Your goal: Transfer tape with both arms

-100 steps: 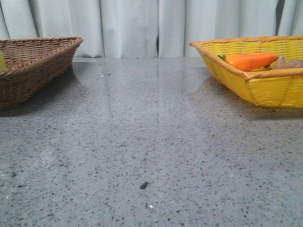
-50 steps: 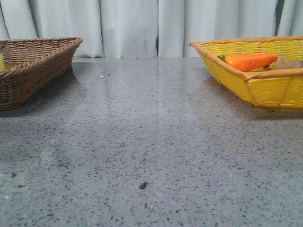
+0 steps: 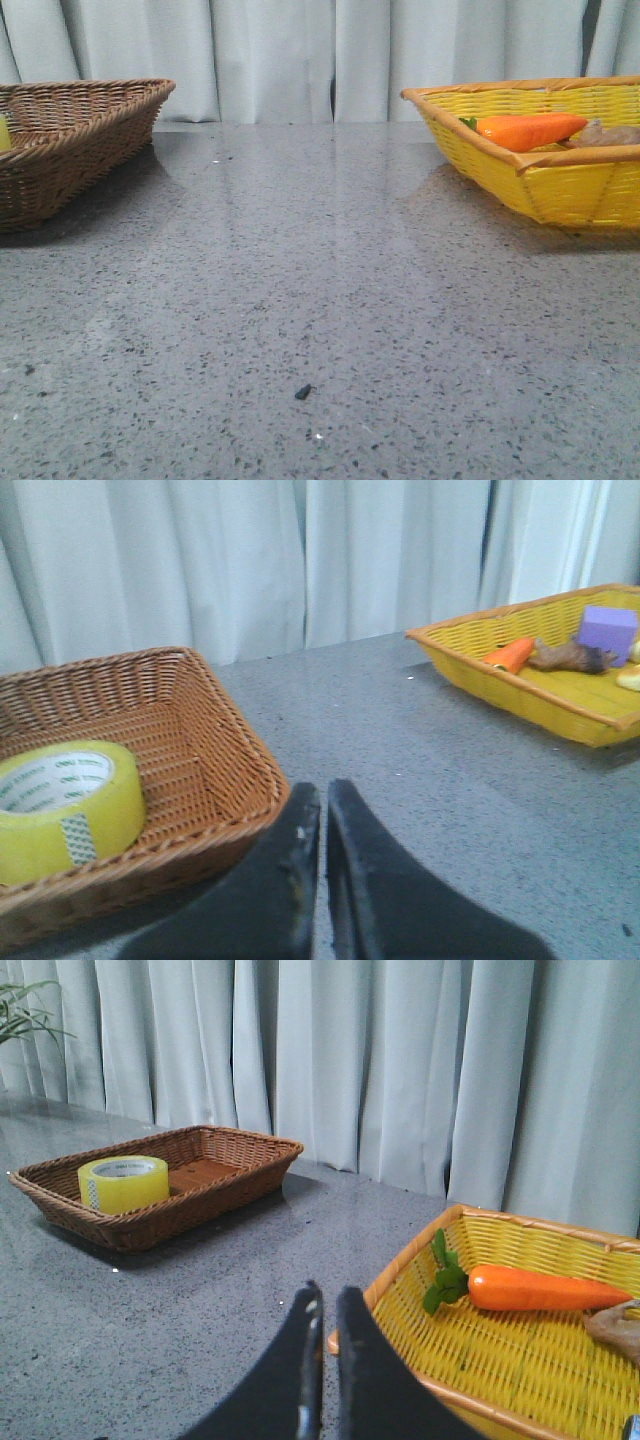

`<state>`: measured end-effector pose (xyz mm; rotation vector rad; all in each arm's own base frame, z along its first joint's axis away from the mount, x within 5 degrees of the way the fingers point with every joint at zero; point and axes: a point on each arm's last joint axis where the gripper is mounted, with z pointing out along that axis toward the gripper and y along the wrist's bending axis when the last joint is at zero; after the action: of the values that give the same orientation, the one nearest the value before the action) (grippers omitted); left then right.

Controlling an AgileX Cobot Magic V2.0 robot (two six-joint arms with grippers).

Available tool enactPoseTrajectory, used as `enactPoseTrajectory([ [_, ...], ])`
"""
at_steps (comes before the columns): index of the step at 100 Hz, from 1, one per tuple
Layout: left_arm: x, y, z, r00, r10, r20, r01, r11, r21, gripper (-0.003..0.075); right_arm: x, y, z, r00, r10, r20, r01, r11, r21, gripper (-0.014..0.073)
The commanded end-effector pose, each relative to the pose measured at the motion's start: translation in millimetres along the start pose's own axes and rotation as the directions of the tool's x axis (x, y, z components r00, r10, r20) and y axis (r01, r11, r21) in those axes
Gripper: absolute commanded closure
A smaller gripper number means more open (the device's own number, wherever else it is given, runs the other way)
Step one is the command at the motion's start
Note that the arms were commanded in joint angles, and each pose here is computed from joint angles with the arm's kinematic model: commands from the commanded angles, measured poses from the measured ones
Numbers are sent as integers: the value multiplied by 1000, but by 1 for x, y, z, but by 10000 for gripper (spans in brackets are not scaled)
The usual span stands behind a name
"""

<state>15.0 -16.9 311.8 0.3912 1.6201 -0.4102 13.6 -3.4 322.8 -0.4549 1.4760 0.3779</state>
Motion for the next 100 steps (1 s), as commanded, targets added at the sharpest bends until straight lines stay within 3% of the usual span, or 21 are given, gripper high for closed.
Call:
enactPoseTrajectory([
  [1, -4, -2, -4, 994, -48, 96, 46, 999, 26, 741, -11, 0, 1, 997, -20, 80, 20, 1000, 0, 642],
  [35, 26, 0, 11, 997, -71, 13, 71, 997, 24, 741, -11, 0, 1, 997, -20, 80, 20, 1000, 0, 642],
  [48, 25, 6, 14, 997, 25, 68, -22, 999, -37, 741, -11, 0, 1, 997, -20, 80, 20, 1000, 0, 642],
  [63, 49, 16, 24, 981, 191, -14, -191, 970, -148, 741, -11, 0, 1, 997, -20, 80, 20, 1000, 0, 642],
  [79, 92, 26, 38, 997, 52, -65, -67, 960, -272, 741, -11, 0, 1, 997, -20, 80, 20, 1000, 0, 642],
  [89, 99, 29, 40, 999, 31, 10, -26, 948, -318, 741, -11, 0, 1, 997, -20, 80, 20, 1000, 0, 642],
  [100, 107, 30, 38, 1000, -1, 0, 1, 940, -340, 741, -11, 0, 1, 997, -20, 80, 20, 1000, 0, 642],
])
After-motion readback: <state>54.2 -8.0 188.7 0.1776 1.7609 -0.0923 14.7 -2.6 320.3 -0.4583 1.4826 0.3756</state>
